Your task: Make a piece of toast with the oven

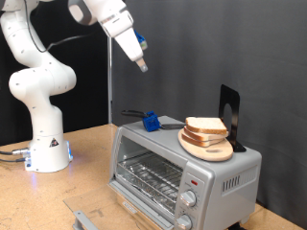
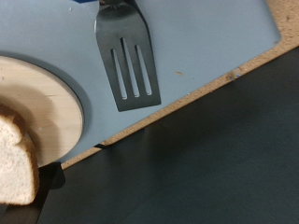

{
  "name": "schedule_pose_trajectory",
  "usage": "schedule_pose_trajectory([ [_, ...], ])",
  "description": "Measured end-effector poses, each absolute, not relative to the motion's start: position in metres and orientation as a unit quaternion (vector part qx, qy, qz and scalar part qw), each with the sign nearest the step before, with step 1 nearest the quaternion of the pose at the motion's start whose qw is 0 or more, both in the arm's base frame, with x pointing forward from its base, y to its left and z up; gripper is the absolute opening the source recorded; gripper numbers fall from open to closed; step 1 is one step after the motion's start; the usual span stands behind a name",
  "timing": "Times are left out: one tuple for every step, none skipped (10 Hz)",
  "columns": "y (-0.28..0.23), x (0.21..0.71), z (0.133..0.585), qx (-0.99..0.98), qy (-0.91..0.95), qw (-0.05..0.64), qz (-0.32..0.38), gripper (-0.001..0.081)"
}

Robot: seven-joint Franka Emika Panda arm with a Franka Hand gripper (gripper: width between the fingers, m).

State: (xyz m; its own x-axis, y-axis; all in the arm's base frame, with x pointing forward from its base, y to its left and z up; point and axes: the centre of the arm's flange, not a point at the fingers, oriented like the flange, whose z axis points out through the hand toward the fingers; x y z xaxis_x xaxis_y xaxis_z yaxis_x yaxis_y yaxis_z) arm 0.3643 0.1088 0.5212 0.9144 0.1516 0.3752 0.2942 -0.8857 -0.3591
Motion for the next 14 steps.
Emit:
schedule_pose_trajectory([
  [0.114, 0.365, 0.509, -0.958, -0.119, 0.197, -0.171, 0.0682],
  [0.118, 0.366, 0.496, -0.961, -0.121, 0.183, -0.168, 0.0682],
  [0.120, 0.368, 0.484, -0.964, -0.121, 0.171, -0.163, 0.0682],
  [0.120, 0.371, 0.473, -0.966, -0.120, 0.162, -0.159, 0.0682],
  [0.119, 0.374, 0.462, -0.968, -0.118, 0.155, -0.156, 0.0682],
  [0.118, 0.377, 0.453, -0.970, -0.112, 0.151, -0.155, 0.0682],
  [0.116, 0.382, 0.446, -0.970, -0.106, 0.149, -0.157, 0.0682],
  [0.115, 0.387, 0.440, -0.971, -0.101, 0.148, -0.161, 0.0682],
  [0.113, 0.392, 0.435, -0.970, -0.098, 0.147, -0.165, 0.0682],
  [0.112, 0.395, 0.430, -0.971, -0.097, 0.145, -0.163, 0.0682],
  [0.111, 0.398, 0.426, -0.972, -0.098, 0.145, -0.158, 0.0682],
  [0.111, 0.400, 0.422, -0.972, -0.103, 0.144, -0.152, 0.0682],
  [0.112, 0.401, 0.418, -0.972, -0.110, 0.145, -0.147, 0.0682],
  [0.113, 0.401, 0.415, -0.973, -0.113, 0.145, -0.143, 0.0682],
])
